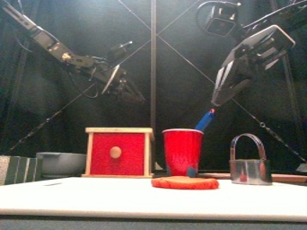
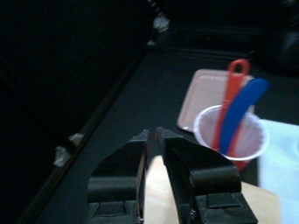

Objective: Get the cutter from the drawer then cut the dough then place the extra dough in the bowl
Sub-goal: Cut the dough

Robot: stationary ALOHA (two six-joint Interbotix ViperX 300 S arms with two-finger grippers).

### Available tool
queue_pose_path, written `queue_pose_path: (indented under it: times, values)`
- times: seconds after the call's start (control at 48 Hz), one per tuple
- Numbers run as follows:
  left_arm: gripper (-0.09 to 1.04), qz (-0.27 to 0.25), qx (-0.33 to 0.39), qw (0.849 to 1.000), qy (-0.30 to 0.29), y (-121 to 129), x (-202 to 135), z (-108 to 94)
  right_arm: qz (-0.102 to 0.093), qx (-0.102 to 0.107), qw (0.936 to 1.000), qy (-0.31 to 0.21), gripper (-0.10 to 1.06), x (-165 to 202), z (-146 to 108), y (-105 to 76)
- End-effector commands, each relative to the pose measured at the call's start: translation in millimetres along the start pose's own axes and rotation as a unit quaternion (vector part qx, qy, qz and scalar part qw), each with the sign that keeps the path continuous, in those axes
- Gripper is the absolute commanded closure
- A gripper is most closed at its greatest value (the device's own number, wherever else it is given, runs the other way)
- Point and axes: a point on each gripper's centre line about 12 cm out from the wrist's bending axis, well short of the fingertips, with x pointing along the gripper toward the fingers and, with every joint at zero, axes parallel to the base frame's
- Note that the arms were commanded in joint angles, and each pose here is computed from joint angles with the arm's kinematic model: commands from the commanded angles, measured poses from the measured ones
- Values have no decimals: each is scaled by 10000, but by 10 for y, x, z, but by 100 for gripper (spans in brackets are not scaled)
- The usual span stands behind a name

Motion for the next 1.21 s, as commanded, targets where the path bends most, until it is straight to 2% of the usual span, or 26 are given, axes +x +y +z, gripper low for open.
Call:
queue_pose_path:
  times: [0.021, 0.083, 0.229, 0.375, 0.604, 0.833, 0.958, 1.062, 1.208]
  values:
    - [34, -242, -12, 9973, -692, -226, -132, 148, -35, 26, 9999, -119, 54, -107, 41, -21]
    - [34, -371, -60, 9950, -924, -350, -191, 152, -36, 46, 10000, -34, 46, -102, 8, -22]
    - [34, -523, -231, 9927, -1064, -520, -254, 88, 15, 146, 9998, 103, 27, -72, -44, -3]
    - [34, -595, -343, 9925, -1015, -614, -286, 9, 48, 148, 9995, 292, 21, -11, -143, 18]
    - [34, -680, -344, 9928, -922, -674, -314, -60, 134, 139, 9971, 738, 20, 145, -353, 77]
    - [34, -695, -334, 9935, -840, -691, -282, -111, 152, 148, 9947, 1005, 21, 256, -421, 81]
    - [34, -701, -327, 9940, -771, -700, -263, -155, 167, 77, 9945, 1033, 22, 278, -415, 93]
    - [34, -676, -327, 9954, -599, -686, -255, -240, 224, -67, 9949, 983, 29, 275, -386, 142]
    - [34, -596, -402, 9964, -446, -651, -276, -328, 273, -117, 9947, 983, 46, 279, -376, 187]
